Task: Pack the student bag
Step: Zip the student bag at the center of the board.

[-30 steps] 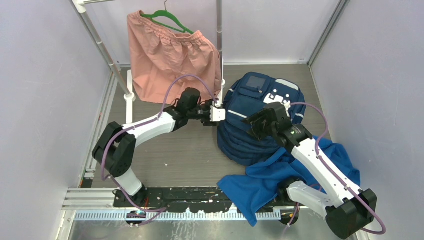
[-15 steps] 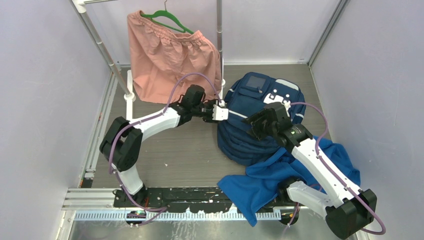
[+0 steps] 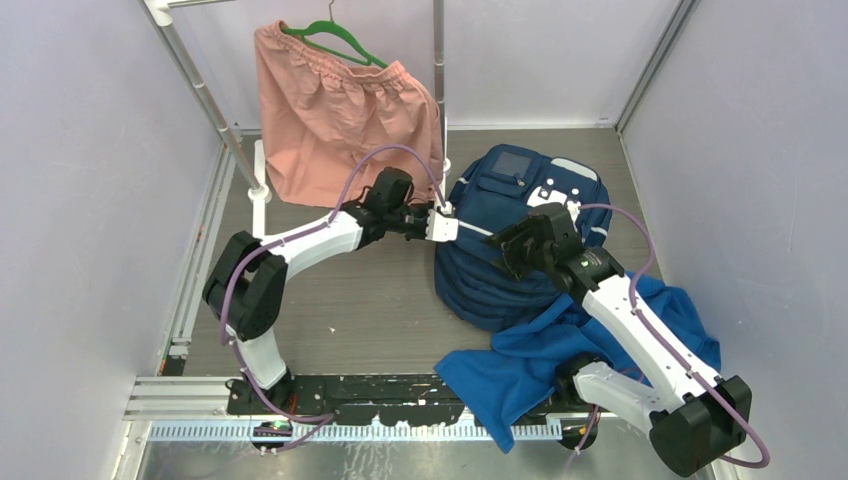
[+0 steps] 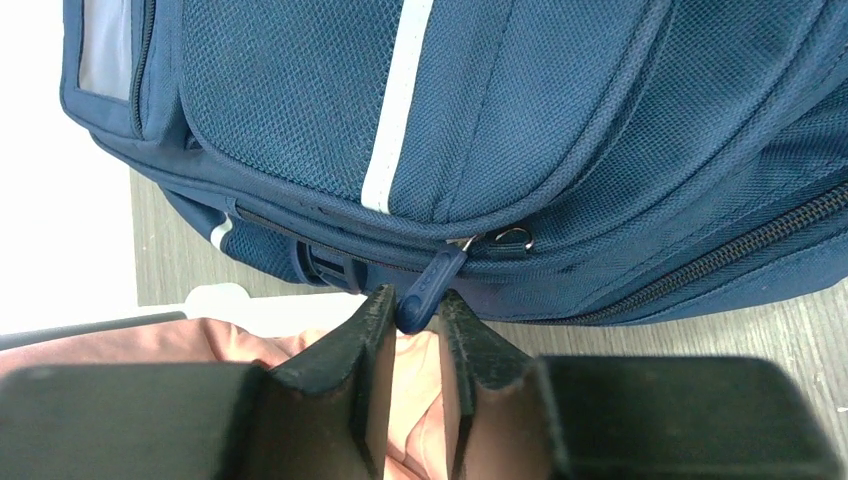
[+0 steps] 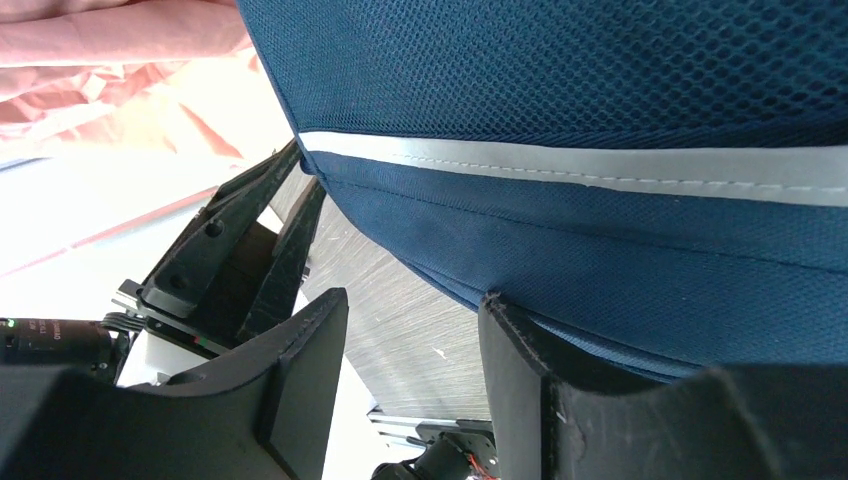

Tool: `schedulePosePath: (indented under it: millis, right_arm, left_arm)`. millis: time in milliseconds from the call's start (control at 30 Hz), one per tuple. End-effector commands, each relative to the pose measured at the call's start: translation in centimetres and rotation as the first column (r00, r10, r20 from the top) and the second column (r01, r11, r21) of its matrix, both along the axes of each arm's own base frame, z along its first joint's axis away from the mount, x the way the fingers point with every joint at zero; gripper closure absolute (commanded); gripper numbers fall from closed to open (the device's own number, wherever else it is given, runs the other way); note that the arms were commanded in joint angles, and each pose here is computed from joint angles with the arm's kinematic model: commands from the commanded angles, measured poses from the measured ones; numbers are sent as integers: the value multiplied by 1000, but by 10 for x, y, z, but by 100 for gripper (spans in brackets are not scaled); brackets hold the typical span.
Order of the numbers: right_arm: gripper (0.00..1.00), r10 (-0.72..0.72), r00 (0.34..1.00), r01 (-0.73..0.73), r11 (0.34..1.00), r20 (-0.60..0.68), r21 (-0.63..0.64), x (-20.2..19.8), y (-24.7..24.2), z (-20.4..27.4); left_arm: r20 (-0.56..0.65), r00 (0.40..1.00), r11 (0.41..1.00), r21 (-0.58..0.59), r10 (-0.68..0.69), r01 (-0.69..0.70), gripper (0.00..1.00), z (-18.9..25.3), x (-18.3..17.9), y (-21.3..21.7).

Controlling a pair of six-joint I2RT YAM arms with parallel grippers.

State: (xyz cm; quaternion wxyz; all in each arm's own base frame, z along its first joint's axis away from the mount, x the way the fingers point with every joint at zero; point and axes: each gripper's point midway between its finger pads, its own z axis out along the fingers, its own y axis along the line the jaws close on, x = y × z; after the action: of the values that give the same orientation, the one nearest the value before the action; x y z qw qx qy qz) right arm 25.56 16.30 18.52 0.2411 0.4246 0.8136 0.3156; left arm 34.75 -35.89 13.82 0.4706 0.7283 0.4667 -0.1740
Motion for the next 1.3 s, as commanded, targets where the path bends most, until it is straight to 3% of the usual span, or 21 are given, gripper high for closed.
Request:
schedulePosePath:
  millis: [0, 133, 333, 467, 667, 833, 1000, 1100, 1267]
  right_arm:
    - [44, 7, 1000, -8, 1000, 27, 30, 7, 5, 6]
    - [44, 10, 1000, -11, 999, 16, 38, 7, 7, 3]
    - [45, 24, 998, -24, 1000, 61, 6, 10, 4, 17]
    - [44, 37, 987, -20, 994, 157, -106, 12, -13, 34]
    - [43, 192, 953, -90, 918, 234, -386, 18, -37, 65]
    - [39, 140, 976, 0, 770, 168, -639, 28, -93, 86]
    - [42, -28, 999, 1, 643, -22, -766, 27, -159, 70]
    - [42, -81, 993, -16, 636, -88, -772, 17, -178, 51]
    - [42, -140, 981, -2, 691, -137, -722, -1, -192, 23]
  left_arm:
    - [29, 999, 999, -10, -38, 38, 81, 11, -2, -9]
    - [35, 999, 1000, 6, -27, 27, 99, 8, -2, -8]
    - [-11, 1000, 1000, 28, 2, -2, 100, 8, -9, -1]
    - [-197, 979, 998, 1, 58, -59, 100, 22, -30, 2]
    - [-491, 862, 988, -11, 126, -151, 100, 33, -69, 3]
    - [-548, 819, 985, 55, 169, -166, 100, 15, -117, -10]
    - [-618, 764, 970, -9, 186, -243, 100, 20, -142, -30]
    - [-639, 751, 957, -82, 165, -280, 100, 35, -147, -39]
    - [-634, 768, 949, -183, 87, -258, 100, 57, -160, -62]
